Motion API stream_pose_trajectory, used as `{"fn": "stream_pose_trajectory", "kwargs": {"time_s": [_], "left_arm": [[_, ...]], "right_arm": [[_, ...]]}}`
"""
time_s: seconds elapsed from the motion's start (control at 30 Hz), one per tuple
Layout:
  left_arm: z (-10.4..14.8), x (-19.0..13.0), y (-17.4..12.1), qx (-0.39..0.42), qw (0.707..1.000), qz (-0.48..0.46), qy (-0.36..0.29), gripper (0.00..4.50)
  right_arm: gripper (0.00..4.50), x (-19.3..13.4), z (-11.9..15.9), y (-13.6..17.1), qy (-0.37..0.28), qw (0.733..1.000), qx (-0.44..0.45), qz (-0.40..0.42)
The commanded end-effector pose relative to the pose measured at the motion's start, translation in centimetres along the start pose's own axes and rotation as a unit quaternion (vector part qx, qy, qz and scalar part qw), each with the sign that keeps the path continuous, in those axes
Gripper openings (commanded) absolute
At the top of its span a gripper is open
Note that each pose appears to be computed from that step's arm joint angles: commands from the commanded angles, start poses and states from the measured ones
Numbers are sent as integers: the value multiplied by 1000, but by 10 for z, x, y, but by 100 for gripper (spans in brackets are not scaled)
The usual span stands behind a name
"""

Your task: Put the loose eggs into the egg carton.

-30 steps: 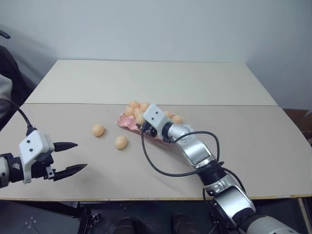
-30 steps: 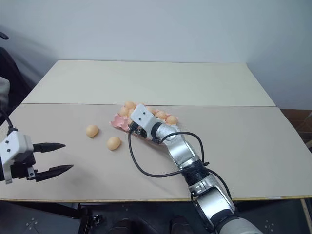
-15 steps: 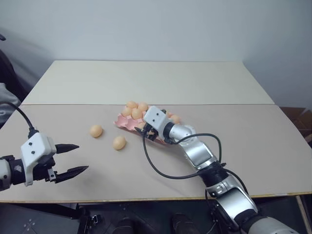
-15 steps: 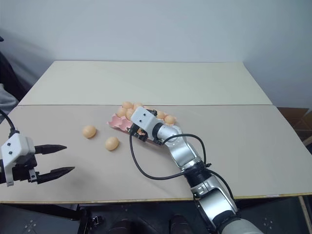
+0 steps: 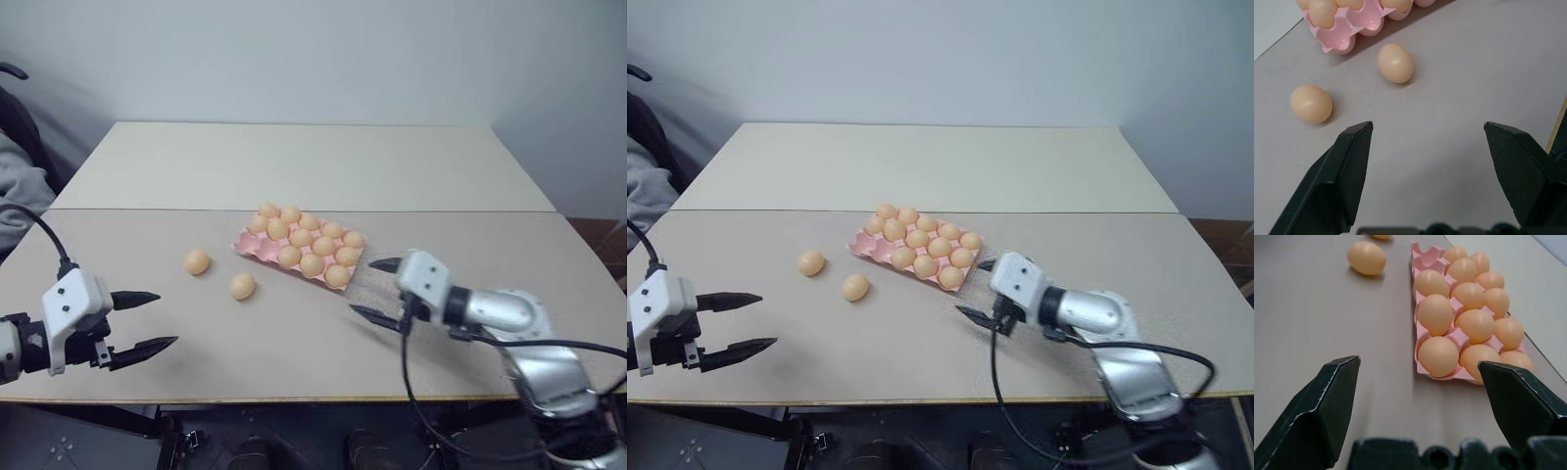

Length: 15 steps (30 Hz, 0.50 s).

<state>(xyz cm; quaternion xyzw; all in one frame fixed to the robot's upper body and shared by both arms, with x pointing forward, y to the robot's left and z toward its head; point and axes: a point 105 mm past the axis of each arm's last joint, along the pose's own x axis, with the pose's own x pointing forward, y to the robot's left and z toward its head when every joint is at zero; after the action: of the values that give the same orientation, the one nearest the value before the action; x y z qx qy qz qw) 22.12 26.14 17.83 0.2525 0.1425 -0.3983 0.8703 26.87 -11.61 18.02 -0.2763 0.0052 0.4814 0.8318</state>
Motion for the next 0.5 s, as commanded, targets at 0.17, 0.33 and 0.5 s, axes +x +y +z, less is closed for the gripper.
{"fn": "stream_pose_trajectory", "kwargs": {"time_s": [0.17, 0.33, 0.5], "left_arm": [[4, 0, -4, 8, 1000, 6, -12, 393], [3, 1, -4, 8, 1000, 10, -14, 393], [3, 2, -3, 8, 1000, 14, -17, 393]], "right_arm": [[448, -28, 17, 15, 0, 999, -14, 44], [448, -29, 12, 13, 17, 999, -16, 39], [448, -27, 11, 12, 17, 999, -15, 35]]}}
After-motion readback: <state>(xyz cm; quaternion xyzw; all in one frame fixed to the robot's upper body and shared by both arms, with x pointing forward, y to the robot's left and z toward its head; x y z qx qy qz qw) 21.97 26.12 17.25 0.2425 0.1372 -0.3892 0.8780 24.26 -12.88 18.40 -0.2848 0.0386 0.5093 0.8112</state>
